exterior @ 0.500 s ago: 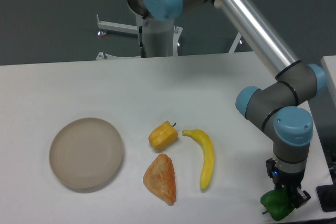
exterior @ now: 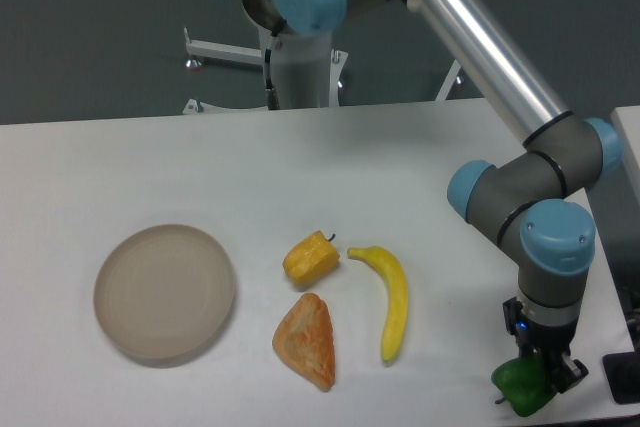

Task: Place the green pepper on the table
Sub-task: 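Lift the held green pepper and carry it up along the table edge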

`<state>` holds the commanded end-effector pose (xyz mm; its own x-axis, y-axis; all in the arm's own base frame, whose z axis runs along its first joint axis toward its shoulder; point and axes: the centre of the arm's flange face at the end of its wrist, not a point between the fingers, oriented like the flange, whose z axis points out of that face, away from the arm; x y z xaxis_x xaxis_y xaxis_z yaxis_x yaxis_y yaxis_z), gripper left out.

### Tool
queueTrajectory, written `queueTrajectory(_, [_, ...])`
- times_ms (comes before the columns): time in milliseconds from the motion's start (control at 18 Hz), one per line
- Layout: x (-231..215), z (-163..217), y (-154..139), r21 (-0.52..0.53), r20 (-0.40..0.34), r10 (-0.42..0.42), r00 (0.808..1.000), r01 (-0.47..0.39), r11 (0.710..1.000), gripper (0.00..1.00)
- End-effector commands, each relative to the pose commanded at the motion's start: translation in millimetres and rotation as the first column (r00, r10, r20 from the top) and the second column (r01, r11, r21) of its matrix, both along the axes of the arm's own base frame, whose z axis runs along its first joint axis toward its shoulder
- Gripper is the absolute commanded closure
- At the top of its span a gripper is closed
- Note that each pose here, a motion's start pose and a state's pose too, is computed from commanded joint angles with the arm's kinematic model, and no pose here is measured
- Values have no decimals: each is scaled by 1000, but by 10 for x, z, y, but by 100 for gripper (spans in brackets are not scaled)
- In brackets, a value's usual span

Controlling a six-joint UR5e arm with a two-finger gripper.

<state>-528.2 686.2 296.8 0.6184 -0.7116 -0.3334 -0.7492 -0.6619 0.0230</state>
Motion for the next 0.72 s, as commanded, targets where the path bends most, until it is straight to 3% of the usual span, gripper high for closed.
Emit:
queueTrajectory(389, [362, 167, -562, -35, 87, 16, 996, -13, 999, 64])
queueTrajectory(556, [416, 229, -940, -33, 132, 41, 990, -37, 999, 64])
queueTrajectory(722, [432, 224, -1303, -55, 152, 12, 988, -4, 998, 64])
